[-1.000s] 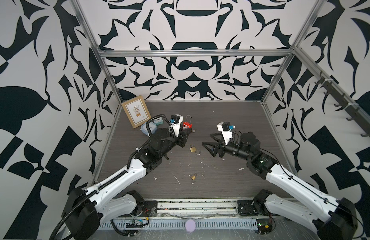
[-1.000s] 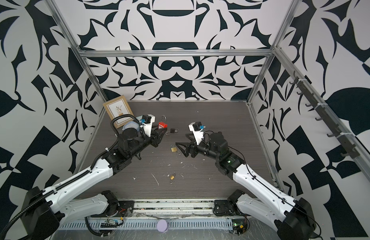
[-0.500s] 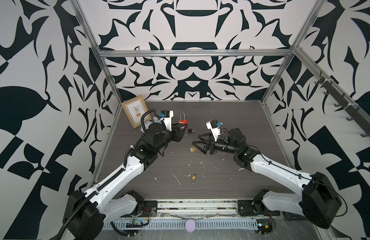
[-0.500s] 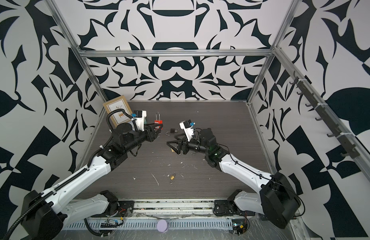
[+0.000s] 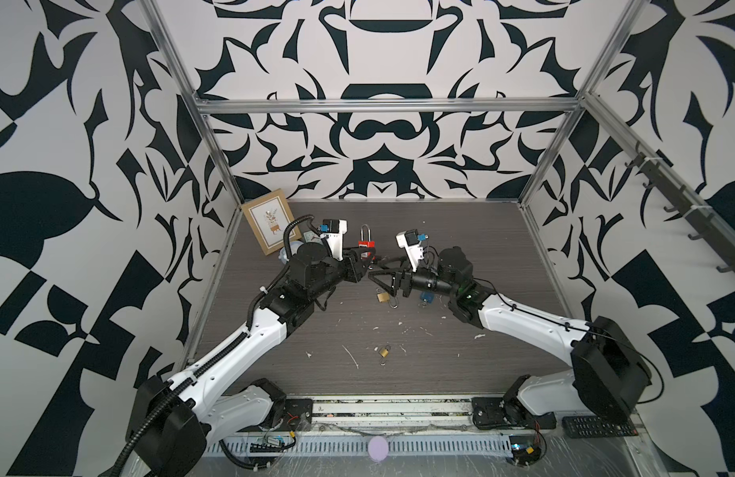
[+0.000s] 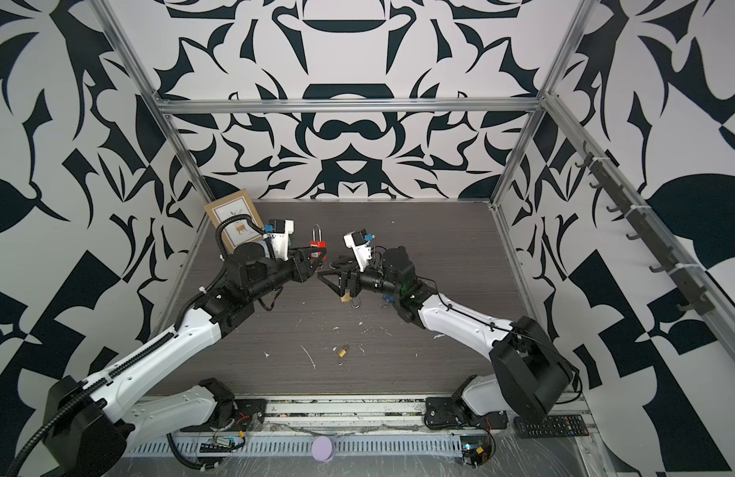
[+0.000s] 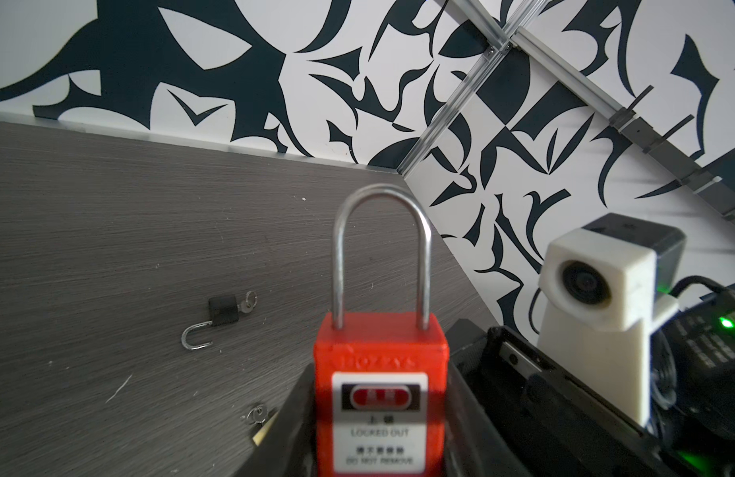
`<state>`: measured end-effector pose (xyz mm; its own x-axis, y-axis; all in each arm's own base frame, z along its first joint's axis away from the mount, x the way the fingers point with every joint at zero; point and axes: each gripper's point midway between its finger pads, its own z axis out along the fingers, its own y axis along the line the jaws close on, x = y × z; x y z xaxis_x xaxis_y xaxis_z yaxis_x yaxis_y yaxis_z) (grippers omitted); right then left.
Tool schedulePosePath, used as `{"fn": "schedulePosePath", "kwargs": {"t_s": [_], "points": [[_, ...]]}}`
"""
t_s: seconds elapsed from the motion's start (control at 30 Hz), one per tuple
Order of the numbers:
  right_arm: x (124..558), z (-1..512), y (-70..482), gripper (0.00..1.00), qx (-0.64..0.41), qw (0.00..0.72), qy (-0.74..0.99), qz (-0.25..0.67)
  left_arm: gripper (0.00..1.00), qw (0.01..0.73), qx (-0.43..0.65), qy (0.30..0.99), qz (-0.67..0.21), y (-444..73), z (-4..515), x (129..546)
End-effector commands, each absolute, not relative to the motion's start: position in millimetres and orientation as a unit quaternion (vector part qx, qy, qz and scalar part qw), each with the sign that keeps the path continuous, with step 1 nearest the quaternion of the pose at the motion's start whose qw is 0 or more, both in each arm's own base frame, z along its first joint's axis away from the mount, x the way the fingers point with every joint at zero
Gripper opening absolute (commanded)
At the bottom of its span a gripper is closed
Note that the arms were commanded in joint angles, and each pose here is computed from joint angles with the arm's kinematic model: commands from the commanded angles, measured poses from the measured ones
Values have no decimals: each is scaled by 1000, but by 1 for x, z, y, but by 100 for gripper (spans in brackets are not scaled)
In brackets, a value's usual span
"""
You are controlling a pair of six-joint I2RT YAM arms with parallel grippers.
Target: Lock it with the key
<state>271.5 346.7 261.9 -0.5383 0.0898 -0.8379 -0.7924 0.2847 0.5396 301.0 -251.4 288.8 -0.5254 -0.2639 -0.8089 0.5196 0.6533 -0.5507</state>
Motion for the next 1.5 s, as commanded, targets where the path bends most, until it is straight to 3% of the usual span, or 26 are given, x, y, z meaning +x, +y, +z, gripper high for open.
{"fn": "schedulePosePath", "kwargs": {"t_s": [0.0,1.0,1.47], "points": [[274,294,354,76,-261,434,653,563,0,491,74,755,-429,-254,310,303],[286,279,373,39,-244,408,662,579,0,478,67,757,-440,-259,302,306],[289,277,374,2,-236,404,671,575,0,464,35,795,-389,-247,288,316]]}}
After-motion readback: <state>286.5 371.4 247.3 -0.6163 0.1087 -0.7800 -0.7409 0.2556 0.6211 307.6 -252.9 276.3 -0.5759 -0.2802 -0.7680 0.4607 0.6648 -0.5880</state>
